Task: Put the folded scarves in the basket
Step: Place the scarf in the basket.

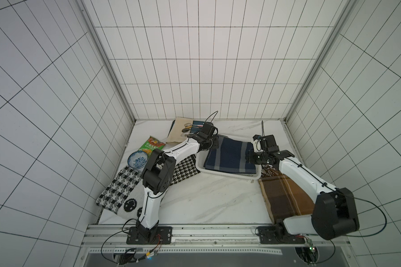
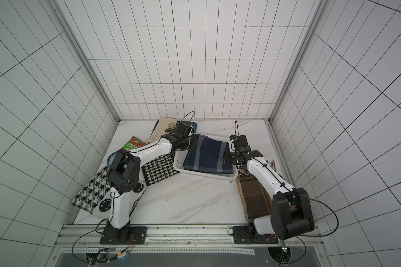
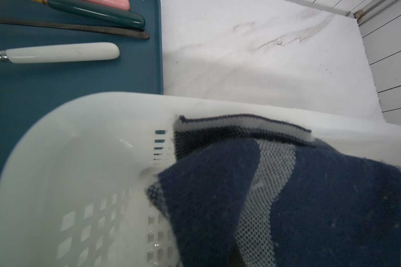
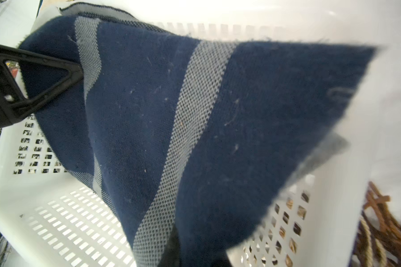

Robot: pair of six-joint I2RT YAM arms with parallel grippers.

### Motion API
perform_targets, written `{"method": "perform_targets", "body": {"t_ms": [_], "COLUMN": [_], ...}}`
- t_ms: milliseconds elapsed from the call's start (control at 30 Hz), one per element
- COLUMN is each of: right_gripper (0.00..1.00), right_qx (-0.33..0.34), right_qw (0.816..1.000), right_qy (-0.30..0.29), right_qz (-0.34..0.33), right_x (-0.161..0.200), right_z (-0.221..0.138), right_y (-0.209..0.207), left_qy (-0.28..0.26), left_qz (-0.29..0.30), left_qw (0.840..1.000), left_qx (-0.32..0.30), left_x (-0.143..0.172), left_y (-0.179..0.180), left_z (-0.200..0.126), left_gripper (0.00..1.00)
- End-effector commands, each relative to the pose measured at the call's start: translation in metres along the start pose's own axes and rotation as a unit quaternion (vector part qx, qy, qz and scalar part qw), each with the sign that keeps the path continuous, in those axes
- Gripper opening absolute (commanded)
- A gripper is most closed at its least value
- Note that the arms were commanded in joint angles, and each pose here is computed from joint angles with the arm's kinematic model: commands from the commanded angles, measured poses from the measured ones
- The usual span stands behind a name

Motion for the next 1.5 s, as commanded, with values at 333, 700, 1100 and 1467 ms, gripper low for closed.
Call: {"method": "perform_targets", "body": {"t_ms": [333, 700, 1100, 1467], "right_gripper": [0.34, 0.45, 0.4, 0.37], "right_qx": [0.035, 0.11, 0.068, 0.076], "right_qw": [0.998, 0.991, 0.993, 0.992], "right_qy": [0.056, -0.012, 0.021, 0.038], "right_qz": [-0.014, -0.073, -0.091, -0.088], "right_x": [0.019, -0.004, -0.029, -0.025], "right_z": [0.026, 0.002, 0.043, 0.067], "right_y": [-0.003, 0.005, 0.02, 0.015], "left_qy": [-0.03, -0.018, -0.116, -0.094], "left_qz": [0.002, 0.005, 0.083, 0.036], "left_qw": [0.997, 0.995, 0.984, 0.994], "left_qx": [-0.069, -0.103, -0.108, -0.047], "left_x": [-0.024, -0.024, -0.025, -0.016], "left_y": [0.026, 0.028, -0.022, -0.018], "left_z": [0.005, 0.001, -0.042, -0.044], "left_gripper": [0.0, 0.58, 0.66, 0.63]}}
Point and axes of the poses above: each gripper's point midway between its finger pads, its own z axis out along the fingers, its own y axis along the line the jaws close on, x = y × z, the point moved 5 cm from there along -z, back along the fingers, and after that the axes turned 10 degrees about -z, right-handed, at the moved point
